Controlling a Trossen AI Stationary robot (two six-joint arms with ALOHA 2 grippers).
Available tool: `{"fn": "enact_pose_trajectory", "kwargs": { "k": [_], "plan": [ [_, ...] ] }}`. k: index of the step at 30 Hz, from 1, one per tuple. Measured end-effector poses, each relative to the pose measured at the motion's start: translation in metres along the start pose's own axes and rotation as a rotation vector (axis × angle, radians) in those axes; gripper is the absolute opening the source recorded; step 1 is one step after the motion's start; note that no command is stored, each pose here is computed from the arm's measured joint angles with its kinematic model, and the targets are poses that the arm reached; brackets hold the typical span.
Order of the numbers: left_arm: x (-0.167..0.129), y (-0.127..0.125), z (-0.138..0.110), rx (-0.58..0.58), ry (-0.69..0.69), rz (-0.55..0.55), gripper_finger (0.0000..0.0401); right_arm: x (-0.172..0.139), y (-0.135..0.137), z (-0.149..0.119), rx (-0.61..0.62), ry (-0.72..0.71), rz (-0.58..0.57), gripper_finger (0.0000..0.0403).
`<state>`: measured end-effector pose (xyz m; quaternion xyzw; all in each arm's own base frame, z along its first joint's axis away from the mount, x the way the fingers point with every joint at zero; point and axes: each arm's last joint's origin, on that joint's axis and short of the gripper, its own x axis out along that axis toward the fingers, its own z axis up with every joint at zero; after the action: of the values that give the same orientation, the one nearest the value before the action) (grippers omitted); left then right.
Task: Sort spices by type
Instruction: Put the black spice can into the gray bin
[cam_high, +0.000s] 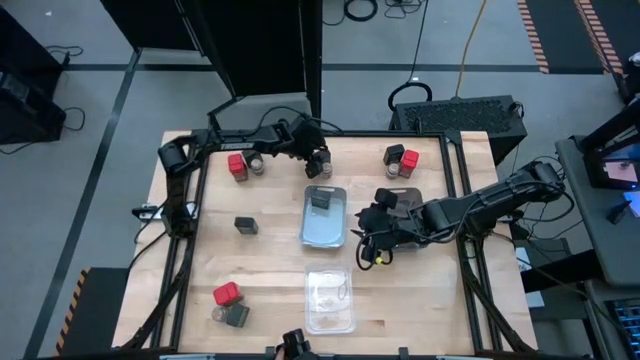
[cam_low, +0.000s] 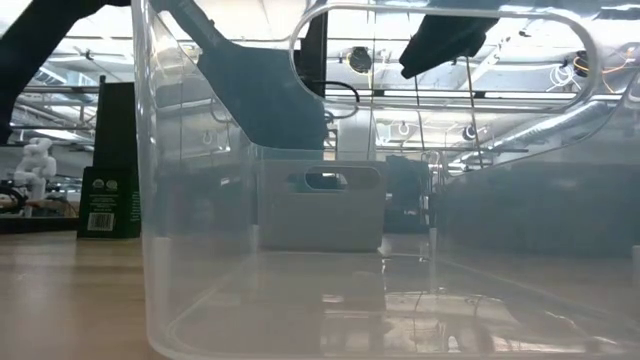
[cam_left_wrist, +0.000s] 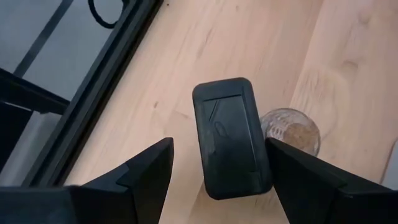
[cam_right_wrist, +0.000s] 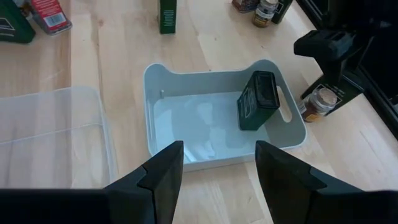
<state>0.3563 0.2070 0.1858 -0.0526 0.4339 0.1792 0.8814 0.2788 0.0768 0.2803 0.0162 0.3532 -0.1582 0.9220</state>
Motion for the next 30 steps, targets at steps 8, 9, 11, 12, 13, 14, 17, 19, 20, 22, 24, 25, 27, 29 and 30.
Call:
{"fn": "enact_pose_trajectory", "kwargs": {
  "k": [8, 9, 11, 12, 13, 14, 17, 19, 20, 22, 24, 25, 27, 29, 30],
  "plan": [
    [0.0055, 0.0016, -0.0032, 0.009, 0.016, 0.003, 0.0257, 0.0001, -0.0001, -0.0001, 0.006, 0.001, -0.001, 0.0185],
    [0.0055, 0.0018, -0.0033, 0.016, 0.017, 0.004, 0.0257, 0.0001, -0.0001, -0.0001, 0.006, 0.001, -0.001, 0.0185],
    [0.0055, 0.0018, -0.0035, 0.022, 0.019, 0.006, 0.0252, 0.0001, -0.0001, -0.0001, 0.006, 0.001, -0.001, 0.0185],
    [0.0054, 0.0021, -0.0035, 0.022, 0.019, 0.009, 0.0246, 0.0001, -0.0001, -0.0001, 0.006, 0.001, -0.001, 0.0185],
    [0.0054, 0.0023, -0.0034, 0.023, 0.02, 0.016, 0.0239, 0.0001, -0.0001, -0.0001, 0.006, 0.001, -0.001, 0.0185],
    [0.0054, 0.0024, -0.0035, 0.024, 0.021, 0.02, 0.0229, 0.0001, -0.0001, -0.0001, 0.006, 0.001, -0.001, 0.0185],
    [0.0055, 0.0023, -0.0033, 0.024, 0.02, 0.023, 0.0196, 0.0001, -0.0001, -0.0001, 0.006, 0.001, -0.001, 0.0185],
    [0.0054, 0.0025, -0.0032, 0.024, 0.019, 0.024, 0.0174, 0.0001, -0.0001, -0.0001, 0.007, 0.001, -0.001, 0.0185],
    [0.0054, 0.0025, -0.0032, 0.024, 0.019, 0.024, 0.0163, 0.0001, -0.0001, -0.0001, 0.01, 0.001, -0.001, 0.0185],
    [0.0054, 0.0026, -0.0032, 0.025, 0.018, 0.025, 0.0148, 0.0001, -0.0001, -0.0001, 0.013, 0.001, -0.001, 0.0185],
    [0.0054, 0.0026, -0.003, 0.03, 0.017, 0.025, 0.0141, 0.0001, -0.0001, -0.0001, 0.013, 0.001, -0.001, 0.0185],
    [0.0054, 0.0025, -0.003, 0.03, 0.017, 0.025, 0.014, 0.0001, -0.0001, -0.0001, 0.013, 0.001, -0.001, 0.0185],
    [0.0054, 0.0026, -0.003, 0.031, 0.016, 0.025, 0.014, 0.0001, -0.0001, -0.0001, 0.013, 0.001, -0.001, 0.0185],
    [0.0041, 0.0027, -0.0023, 0.034, 0.013, 0.027, 0.014, 0.0001, -0.0001, -0.0001, 0.013, 0.001, -0.001, 0.0185],
    [0.0033, 0.0028, -0.002, 0.042, 0.011, 0.029, 0.014, 0.0001, -0.0001, -0.0001, 0.013, 0.001, -0.001, 0.0185]
  ]
}}
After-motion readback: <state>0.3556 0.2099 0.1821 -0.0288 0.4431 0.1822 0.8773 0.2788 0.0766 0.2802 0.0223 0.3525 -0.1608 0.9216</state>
